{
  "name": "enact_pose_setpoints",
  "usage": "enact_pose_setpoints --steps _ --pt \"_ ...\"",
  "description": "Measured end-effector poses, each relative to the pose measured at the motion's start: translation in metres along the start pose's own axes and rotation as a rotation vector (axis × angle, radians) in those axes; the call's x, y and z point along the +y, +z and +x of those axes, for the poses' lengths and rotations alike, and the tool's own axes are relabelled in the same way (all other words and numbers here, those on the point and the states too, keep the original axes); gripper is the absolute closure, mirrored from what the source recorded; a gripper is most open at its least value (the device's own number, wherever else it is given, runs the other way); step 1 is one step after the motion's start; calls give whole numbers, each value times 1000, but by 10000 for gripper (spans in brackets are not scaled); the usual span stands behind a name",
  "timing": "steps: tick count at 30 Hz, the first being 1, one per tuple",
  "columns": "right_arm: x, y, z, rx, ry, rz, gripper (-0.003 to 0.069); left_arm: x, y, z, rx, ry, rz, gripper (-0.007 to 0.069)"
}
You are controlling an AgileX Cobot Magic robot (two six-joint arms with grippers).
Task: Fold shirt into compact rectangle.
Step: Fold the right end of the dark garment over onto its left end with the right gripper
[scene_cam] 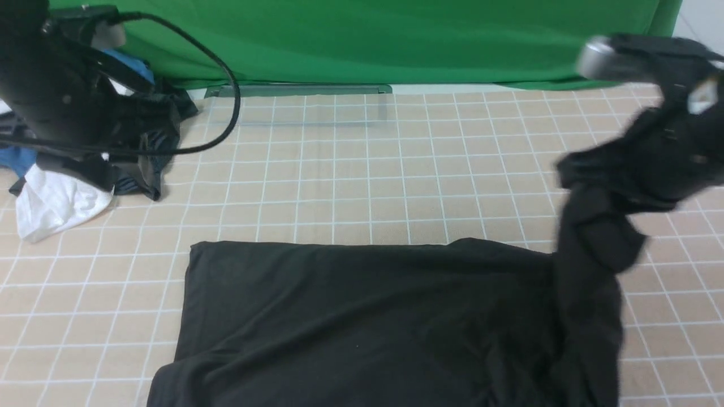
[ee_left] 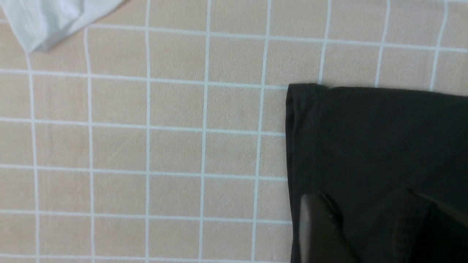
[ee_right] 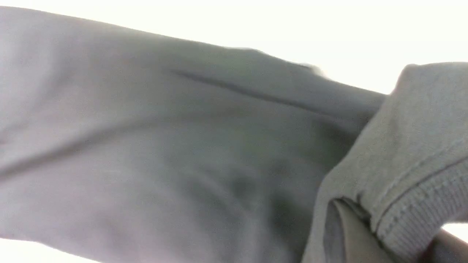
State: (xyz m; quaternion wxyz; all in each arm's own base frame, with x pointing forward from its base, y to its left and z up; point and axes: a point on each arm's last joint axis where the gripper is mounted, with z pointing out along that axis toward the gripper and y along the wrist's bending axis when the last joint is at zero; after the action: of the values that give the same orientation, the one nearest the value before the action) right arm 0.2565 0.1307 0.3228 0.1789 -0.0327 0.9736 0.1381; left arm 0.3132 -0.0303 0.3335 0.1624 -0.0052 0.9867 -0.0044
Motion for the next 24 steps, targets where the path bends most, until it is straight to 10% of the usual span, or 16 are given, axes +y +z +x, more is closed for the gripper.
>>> enact_pose_setpoints --steps 6,24 --pt "91 9 2 -53 -144 -167 553 39 -2 -3 -7 -176 46 610" --pt "230 128 33 -127 -240 -432 432 70 -5 -2 -22 -303 133 611"
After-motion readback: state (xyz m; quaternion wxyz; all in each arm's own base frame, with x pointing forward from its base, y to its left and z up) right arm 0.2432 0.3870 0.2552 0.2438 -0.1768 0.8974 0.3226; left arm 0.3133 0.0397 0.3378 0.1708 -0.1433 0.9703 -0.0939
